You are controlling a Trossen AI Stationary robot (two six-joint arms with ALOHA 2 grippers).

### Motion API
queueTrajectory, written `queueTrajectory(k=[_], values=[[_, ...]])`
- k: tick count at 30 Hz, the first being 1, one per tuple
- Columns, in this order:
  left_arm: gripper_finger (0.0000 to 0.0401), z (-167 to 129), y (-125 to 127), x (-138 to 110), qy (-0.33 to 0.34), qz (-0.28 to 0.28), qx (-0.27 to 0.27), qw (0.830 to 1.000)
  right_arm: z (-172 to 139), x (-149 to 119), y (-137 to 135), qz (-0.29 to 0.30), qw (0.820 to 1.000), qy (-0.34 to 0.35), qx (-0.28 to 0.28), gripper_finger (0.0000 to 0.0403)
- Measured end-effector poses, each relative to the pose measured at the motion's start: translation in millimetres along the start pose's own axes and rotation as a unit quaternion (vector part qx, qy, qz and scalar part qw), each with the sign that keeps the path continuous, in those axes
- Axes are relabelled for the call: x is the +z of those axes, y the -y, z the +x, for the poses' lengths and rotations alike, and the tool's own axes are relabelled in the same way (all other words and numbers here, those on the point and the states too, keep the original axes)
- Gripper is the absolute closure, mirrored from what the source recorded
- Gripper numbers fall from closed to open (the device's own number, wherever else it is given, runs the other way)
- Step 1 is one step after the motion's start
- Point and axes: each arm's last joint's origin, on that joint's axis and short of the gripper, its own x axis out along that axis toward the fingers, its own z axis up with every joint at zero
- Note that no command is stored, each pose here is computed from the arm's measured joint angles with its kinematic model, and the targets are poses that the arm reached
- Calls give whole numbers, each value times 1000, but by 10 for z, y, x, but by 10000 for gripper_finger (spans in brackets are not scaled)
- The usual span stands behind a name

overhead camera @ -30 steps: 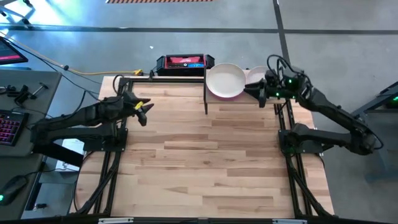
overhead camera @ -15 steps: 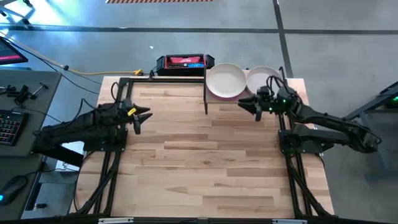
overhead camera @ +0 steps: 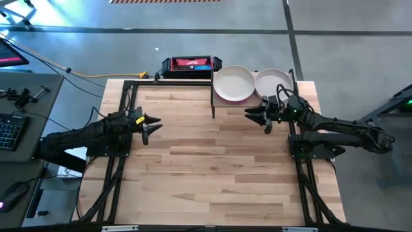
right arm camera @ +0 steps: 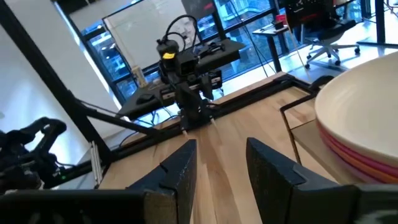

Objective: Place and stack plates onto a shelf
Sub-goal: Return to Home Position

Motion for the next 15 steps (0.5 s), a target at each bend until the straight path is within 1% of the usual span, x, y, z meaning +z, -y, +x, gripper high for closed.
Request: queueTrajectory(k=[3, 7, 10, 15], values=[[263, 61, -8, -94, 7, 3, -10, 1000, 12, -25, -30, -4, 1000, -9, 7, 281], [263, 78, 13, -80, 26, 21, -43, 999, 29, -68, -81, 9, 999, -26, 19, 281], [263, 85, 12, -101, 21, 38, -45, 998, 43, -104, -123, 12, 999, -37, 23, 281], [263, 84, 22, -99, 21, 51, -62, 997, 61, -158, -193, 14, 998, -53, 29, 281]])
